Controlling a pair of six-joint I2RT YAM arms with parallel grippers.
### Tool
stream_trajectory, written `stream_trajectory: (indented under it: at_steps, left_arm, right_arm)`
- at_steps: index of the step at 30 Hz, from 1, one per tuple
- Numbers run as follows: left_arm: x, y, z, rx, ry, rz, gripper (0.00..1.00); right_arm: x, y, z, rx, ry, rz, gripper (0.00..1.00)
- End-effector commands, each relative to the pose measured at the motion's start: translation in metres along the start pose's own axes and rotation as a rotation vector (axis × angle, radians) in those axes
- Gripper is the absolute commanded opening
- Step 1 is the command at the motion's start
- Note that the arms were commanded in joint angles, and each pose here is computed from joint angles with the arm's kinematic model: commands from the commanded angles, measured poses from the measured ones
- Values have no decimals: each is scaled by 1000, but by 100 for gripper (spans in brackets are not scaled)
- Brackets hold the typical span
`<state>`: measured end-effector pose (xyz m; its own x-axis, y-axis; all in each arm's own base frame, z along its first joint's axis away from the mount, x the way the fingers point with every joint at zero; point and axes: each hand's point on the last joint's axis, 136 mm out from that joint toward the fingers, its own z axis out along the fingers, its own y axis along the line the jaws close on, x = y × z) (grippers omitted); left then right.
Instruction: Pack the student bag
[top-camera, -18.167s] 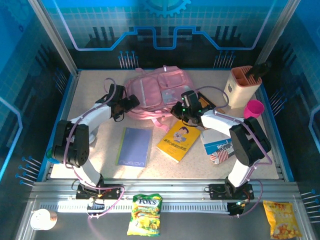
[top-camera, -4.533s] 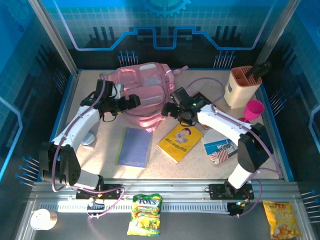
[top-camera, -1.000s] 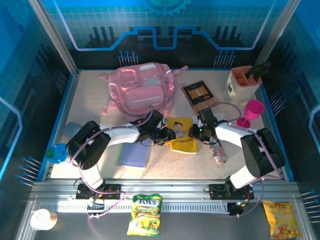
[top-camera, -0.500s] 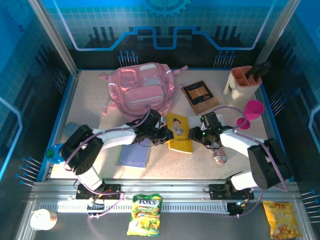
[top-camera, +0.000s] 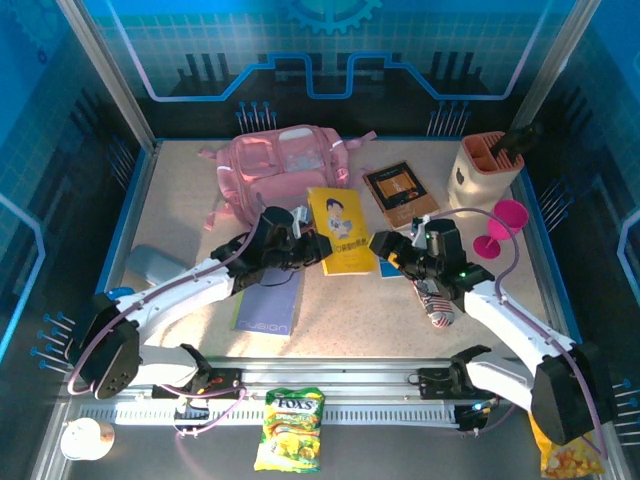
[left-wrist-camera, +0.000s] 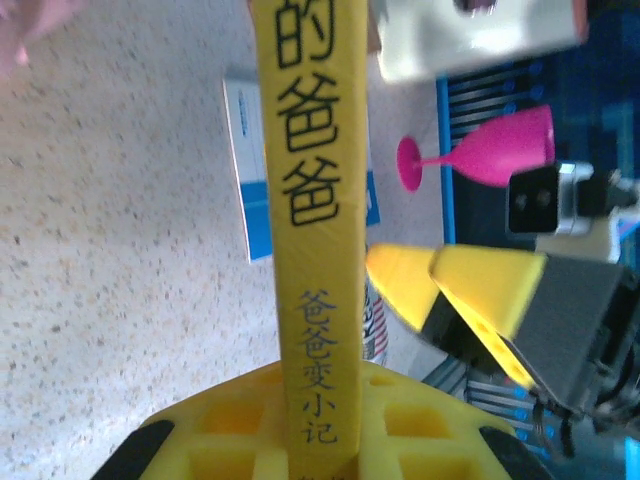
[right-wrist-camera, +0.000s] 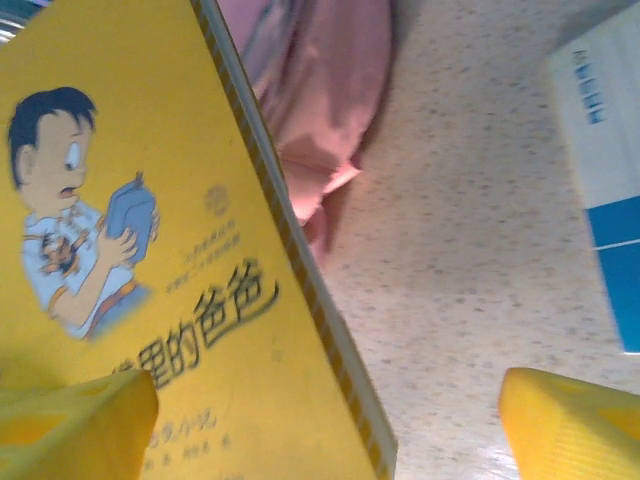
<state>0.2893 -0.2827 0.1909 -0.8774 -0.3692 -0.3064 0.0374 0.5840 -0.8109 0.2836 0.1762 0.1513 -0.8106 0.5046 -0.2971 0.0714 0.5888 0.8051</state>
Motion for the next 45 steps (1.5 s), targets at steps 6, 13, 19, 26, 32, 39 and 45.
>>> stream_trajectory:
  at_steps: [6,13,19,26,32,39,45]
  left_arm:
    - [-70,-35,-26,212,-274,-136,0]
    - [-86,-47,-34,337,-344,-243,0]
    - [-88,-49,-36,382,-351,-301,0]
    - [-90,-49,-34,423,-345,-379,0]
    - [-95,-42,-36,410,-371,-392,0]
    - [-92,-21,-29,267,-376,-323,26]
    - [-98,7,-30,25,-389,-120,72]
  right_arm:
    - [2,64,6,-274,31,168,100]
    - [-3,112,23,-464,33,234,100]
    - [-10,126,39,-483,12,290,97]
    - [-26,146,48,-596,-8,331,73]
    - [-29,141,54,-551,-10,315,44]
    - [-38,113,51,-496,-68,239,8]
    - [-58,79,41,-387,-151,109,7]
